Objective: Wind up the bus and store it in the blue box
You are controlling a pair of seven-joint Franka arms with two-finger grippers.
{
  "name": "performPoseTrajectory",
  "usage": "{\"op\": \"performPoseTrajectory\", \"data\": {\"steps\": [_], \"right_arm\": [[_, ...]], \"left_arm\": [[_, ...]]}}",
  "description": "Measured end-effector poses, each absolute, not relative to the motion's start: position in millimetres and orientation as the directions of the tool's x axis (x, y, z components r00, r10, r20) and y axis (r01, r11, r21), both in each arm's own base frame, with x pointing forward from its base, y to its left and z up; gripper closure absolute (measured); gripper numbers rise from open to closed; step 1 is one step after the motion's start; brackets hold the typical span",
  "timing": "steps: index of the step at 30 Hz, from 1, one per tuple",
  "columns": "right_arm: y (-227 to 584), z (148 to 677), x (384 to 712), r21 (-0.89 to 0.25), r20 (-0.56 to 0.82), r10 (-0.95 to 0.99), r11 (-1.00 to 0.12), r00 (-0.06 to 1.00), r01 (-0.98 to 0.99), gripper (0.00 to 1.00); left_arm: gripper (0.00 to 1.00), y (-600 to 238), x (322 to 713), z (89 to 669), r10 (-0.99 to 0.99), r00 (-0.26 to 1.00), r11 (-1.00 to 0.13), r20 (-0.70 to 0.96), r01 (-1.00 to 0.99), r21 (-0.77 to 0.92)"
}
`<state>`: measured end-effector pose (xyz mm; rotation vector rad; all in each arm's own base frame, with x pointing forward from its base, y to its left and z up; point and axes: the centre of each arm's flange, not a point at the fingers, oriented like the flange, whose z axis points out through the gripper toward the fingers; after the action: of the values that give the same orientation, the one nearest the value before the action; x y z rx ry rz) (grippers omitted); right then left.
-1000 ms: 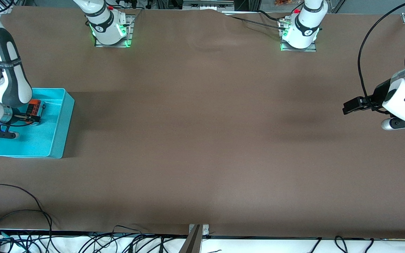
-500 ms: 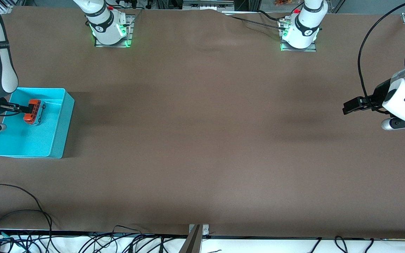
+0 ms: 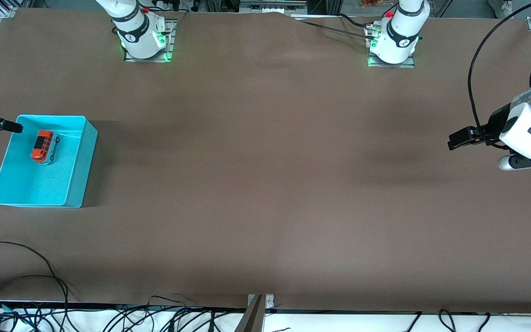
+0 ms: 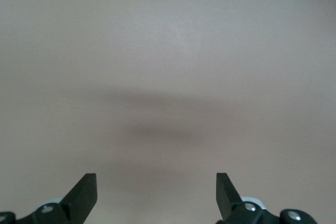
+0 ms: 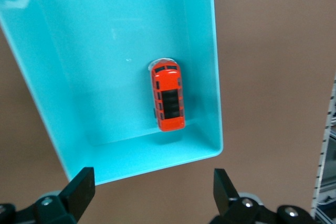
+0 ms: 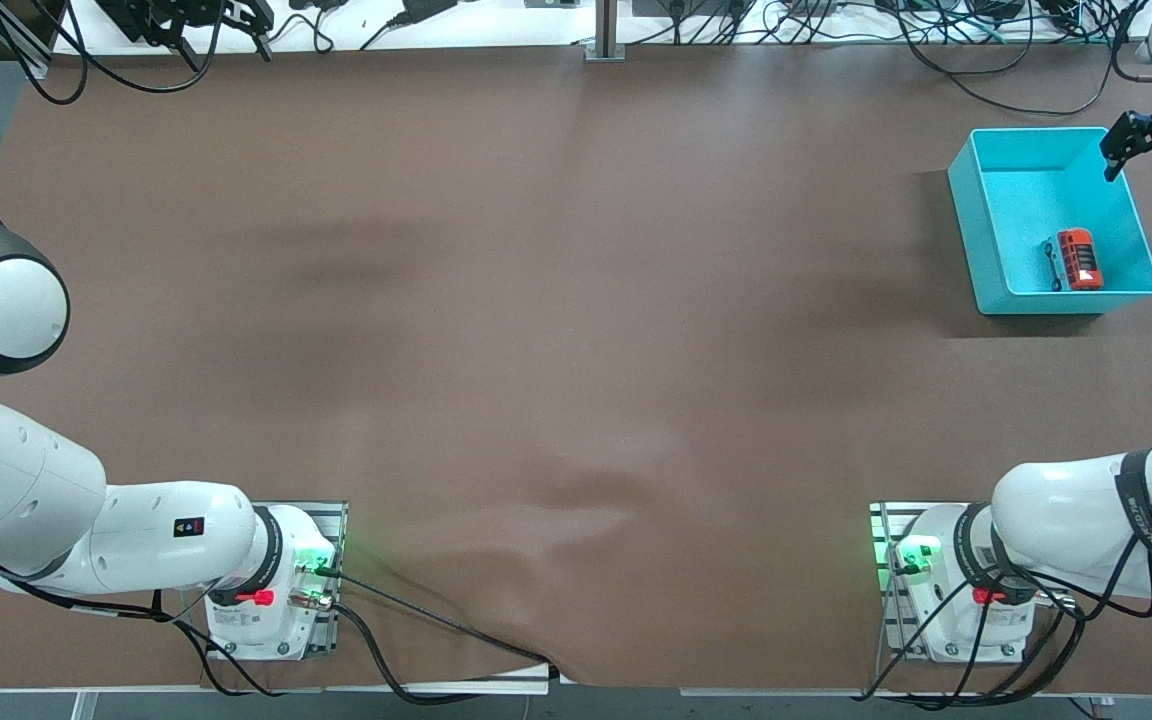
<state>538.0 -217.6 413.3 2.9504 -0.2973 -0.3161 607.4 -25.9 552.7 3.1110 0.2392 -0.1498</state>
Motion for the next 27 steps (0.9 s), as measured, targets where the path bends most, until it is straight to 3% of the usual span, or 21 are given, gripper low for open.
{"op": "performPoseTrajectory", "data": {"steps": [10, 27], "right_arm": [[-195.7, 468.7, 524.4, 0.066, -0.141, -0.238, -0.971, 0.961, -0.231, 0.00], [-123.5, 535.3, 527.2, 0.052, -0.098, -0.126, -0.991, 0.987, -0.121, 0.00]], "left_arm": [[0.00, -26.4, 607.4, 552.7, 0.151, 0.984, -0.988, -0.097, 0.153, 0.011], [0.00, -26.4, 607.4, 552.7, 0.151, 0.984, -0.988, -0.097, 0.152, 0.011]]}}
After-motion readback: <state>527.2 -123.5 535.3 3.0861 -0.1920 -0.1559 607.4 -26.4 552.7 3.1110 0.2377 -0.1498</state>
